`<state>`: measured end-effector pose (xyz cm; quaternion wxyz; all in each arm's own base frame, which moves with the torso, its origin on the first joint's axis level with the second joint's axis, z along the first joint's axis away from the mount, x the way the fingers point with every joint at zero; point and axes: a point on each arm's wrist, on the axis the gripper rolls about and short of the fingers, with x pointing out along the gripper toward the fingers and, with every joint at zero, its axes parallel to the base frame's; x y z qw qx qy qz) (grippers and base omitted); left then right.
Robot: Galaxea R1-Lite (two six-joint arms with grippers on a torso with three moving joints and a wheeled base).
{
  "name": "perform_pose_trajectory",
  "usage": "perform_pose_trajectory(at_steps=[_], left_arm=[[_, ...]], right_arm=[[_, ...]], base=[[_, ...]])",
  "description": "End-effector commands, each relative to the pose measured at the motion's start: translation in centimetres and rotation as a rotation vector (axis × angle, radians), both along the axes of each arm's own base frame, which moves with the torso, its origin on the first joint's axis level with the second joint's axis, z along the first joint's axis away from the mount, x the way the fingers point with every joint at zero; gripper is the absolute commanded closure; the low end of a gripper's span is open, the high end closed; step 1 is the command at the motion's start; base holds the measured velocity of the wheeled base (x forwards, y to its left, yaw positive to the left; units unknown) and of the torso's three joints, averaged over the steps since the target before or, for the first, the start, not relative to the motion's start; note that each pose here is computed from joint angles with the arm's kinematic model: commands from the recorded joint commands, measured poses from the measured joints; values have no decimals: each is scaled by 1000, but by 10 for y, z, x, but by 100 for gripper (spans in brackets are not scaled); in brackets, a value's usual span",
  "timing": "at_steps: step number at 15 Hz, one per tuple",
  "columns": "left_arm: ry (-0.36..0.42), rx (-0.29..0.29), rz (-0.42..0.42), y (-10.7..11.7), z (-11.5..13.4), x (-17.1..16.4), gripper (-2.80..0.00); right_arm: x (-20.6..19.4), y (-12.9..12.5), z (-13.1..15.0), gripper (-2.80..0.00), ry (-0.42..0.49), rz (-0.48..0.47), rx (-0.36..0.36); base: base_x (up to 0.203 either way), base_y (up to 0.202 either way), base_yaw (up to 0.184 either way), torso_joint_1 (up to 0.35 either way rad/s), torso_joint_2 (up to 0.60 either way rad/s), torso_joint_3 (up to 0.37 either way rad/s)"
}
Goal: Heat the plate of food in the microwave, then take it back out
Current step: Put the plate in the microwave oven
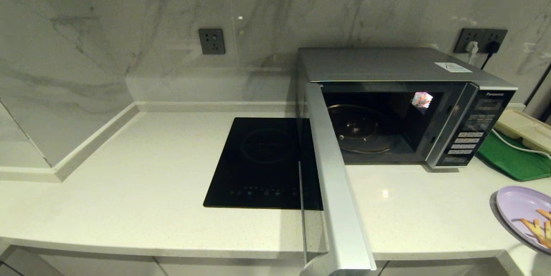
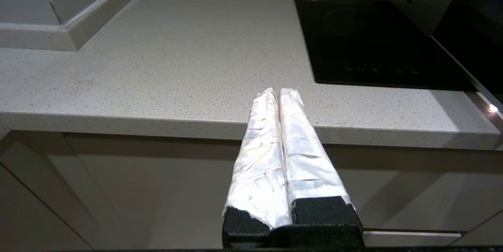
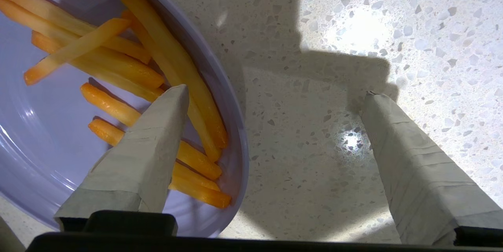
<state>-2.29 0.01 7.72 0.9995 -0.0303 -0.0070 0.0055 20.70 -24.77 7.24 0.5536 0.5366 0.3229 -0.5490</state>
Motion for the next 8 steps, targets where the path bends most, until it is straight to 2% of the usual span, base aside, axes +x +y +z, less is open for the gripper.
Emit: perform_pose_trajectory(at_steps=[1,6,7,8], left_arm=[[0,-1,1,0,0,0,0],[0,-1,1,0,0,0,0],[0,-1,1,0,0,0,0],[0,-1,1,0,0,0,0]], right_arm=[[0,1,0,-280,0,-5,2],[0,0,0,-280,1,-5,2],[0,0,0,0,1,-5,2],[0,1,0,0,2,-5,3]], base=[[0,0,0,0,0,0],[0,0,0,0,0,0],[0,0,0,0,0,0],[0,0,0,0,0,0]])
